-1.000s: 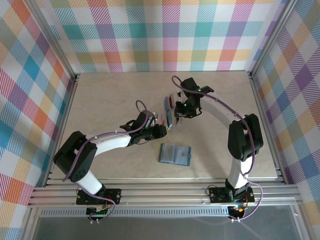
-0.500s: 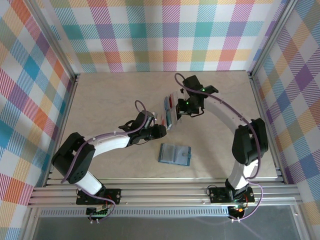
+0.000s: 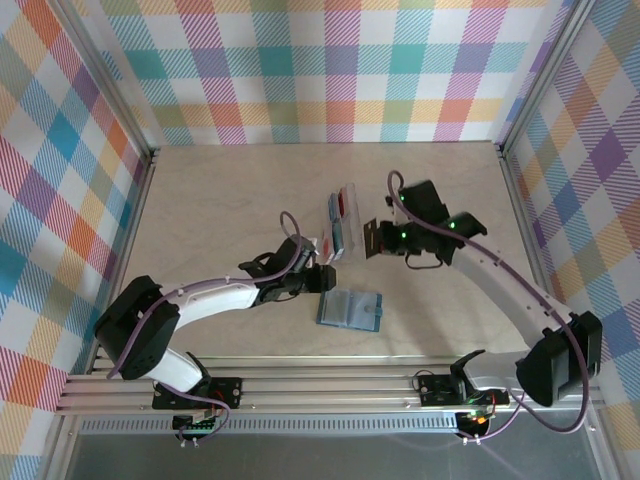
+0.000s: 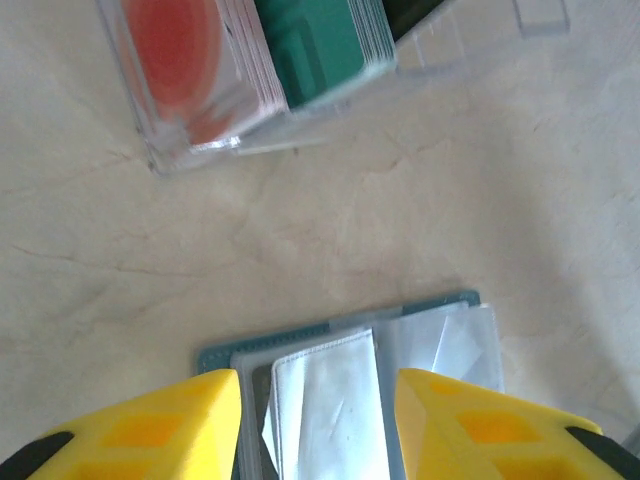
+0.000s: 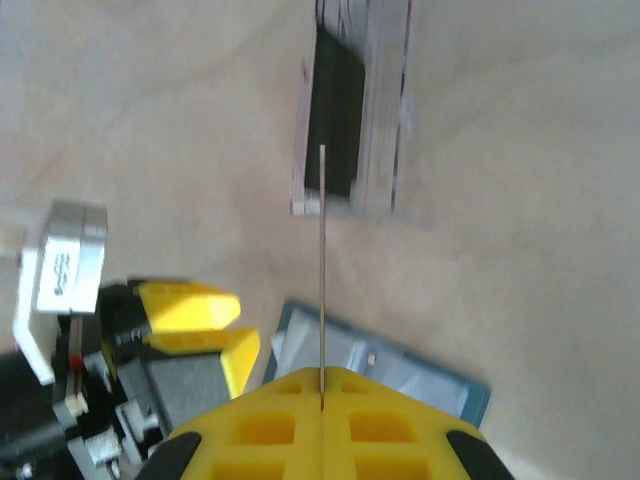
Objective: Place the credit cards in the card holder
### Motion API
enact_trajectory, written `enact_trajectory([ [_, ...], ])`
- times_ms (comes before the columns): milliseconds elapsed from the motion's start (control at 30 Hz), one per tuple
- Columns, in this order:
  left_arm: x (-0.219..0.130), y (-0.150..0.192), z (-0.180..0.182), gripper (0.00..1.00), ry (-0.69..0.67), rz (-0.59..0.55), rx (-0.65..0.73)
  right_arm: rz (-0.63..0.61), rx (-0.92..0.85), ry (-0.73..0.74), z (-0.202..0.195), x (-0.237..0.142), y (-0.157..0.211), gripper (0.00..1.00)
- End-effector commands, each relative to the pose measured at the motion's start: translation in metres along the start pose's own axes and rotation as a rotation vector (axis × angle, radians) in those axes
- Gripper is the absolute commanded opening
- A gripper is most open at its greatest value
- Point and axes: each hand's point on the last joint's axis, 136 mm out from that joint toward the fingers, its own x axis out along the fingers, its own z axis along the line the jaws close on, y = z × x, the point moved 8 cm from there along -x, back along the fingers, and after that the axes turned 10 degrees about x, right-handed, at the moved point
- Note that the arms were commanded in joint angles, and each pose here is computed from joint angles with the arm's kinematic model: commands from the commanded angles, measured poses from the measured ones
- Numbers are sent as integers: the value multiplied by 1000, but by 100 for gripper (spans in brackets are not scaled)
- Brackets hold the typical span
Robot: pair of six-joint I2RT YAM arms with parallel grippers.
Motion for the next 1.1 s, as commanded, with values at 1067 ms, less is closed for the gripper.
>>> enact_trajectory([
  [1067,31,66,27,39,-258,131,113,386,155,-167,-52,90,100,0],
])
